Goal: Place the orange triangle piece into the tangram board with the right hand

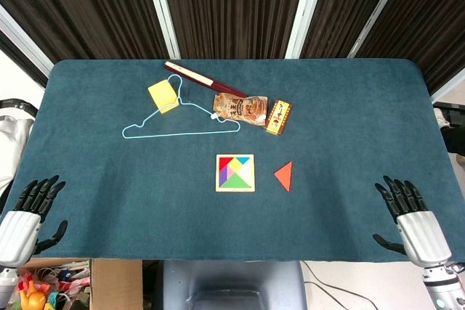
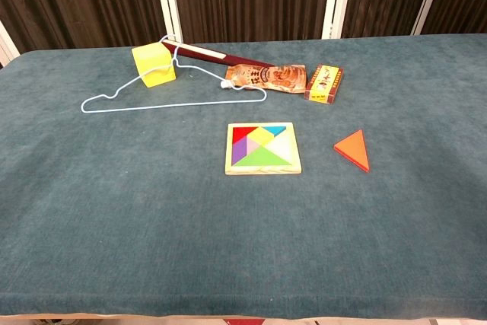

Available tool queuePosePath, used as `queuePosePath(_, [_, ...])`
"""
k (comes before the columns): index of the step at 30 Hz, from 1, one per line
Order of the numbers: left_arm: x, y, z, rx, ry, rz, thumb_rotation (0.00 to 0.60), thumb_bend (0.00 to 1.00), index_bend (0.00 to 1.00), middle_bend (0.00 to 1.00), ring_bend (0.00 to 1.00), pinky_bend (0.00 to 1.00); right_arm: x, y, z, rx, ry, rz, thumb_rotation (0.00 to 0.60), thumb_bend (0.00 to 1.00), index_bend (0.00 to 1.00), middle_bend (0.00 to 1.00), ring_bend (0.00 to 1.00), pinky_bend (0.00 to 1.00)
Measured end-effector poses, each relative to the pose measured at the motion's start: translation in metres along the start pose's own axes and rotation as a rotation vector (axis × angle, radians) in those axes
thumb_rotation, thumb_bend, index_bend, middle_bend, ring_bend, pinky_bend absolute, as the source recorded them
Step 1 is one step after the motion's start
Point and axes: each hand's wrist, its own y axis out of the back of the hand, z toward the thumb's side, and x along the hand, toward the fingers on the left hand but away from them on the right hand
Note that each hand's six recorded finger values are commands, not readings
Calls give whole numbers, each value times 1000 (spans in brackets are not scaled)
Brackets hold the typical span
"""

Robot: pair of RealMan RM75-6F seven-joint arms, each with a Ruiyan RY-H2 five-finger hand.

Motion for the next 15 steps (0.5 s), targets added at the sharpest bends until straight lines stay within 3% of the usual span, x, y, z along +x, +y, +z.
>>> queuePosePath(7, [0, -7, 6, -23, -27, -42, 600, 440, 0, 0, 0, 30, -13, -6, 8, 28, 31, 12, 600, 100, 0, 0, 0, 0])
queuePosePath(15, [6, -3, 9, -49, -72, -8, 600, 438, 0, 0, 0, 29, -79, -22, 47, 150, 218, 95, 600, 100, 46, 0, 0, 0])
